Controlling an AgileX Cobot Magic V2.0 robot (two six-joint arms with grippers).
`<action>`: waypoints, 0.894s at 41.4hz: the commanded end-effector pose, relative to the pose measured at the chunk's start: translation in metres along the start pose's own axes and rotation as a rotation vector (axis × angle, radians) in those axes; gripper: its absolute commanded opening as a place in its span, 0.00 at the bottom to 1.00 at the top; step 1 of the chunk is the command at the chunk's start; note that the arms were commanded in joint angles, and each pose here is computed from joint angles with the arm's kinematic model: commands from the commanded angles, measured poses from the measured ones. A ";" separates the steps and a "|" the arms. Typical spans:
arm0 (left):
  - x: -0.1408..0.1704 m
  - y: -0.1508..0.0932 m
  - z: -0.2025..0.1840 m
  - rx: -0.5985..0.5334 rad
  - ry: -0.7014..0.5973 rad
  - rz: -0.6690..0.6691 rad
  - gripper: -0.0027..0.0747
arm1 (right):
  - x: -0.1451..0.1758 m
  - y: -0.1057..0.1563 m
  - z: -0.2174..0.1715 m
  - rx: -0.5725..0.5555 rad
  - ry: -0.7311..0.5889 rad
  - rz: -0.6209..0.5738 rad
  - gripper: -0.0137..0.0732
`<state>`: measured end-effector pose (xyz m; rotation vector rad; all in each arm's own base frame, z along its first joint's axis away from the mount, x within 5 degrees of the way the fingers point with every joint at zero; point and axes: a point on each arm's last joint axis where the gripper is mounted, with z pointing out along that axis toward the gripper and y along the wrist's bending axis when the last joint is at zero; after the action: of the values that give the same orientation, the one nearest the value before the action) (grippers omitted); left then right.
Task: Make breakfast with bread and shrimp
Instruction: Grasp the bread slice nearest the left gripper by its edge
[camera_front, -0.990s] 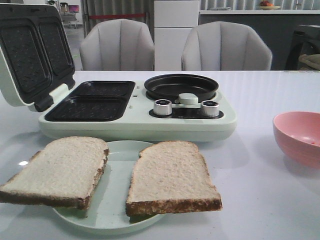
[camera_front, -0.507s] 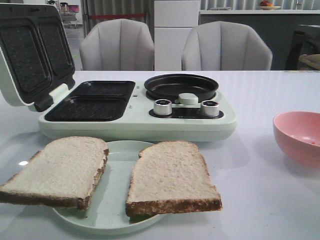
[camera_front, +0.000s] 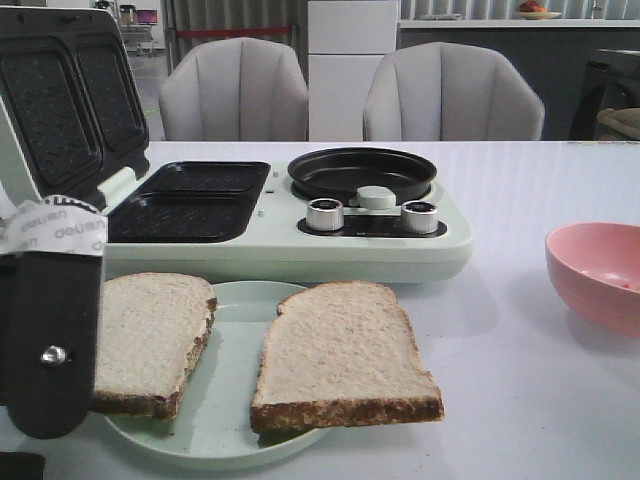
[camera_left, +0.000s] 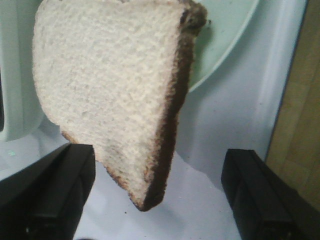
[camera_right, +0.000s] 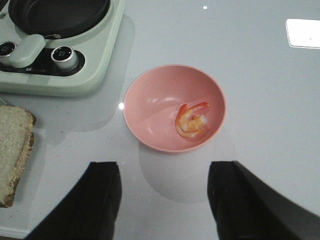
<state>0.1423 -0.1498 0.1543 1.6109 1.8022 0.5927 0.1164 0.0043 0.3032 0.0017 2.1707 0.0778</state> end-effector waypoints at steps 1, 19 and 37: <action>-0.009 0.011 0.002 -0.106 -0.022 0.014 0.76 | -0.013 0.000 -0.003 0.005 -0.087 -0.001 0.73; -0.007 0.018 0.021 -0.170 0.014 0.025 0.70 | -0.013 0.000 -0.003 0.005 -0.087 -0.001 0.73; -0.006 0.021 0.017 -0.214 0.036 0.002 0.17 | -0.013 0.000 -0.003 0.005 -0.087 -0.001 0.73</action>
<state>0.1650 -0.1534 0.1411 1.5864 1.7330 0.7300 0.1165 0.0043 0.3032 0.0036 2.1713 0.0788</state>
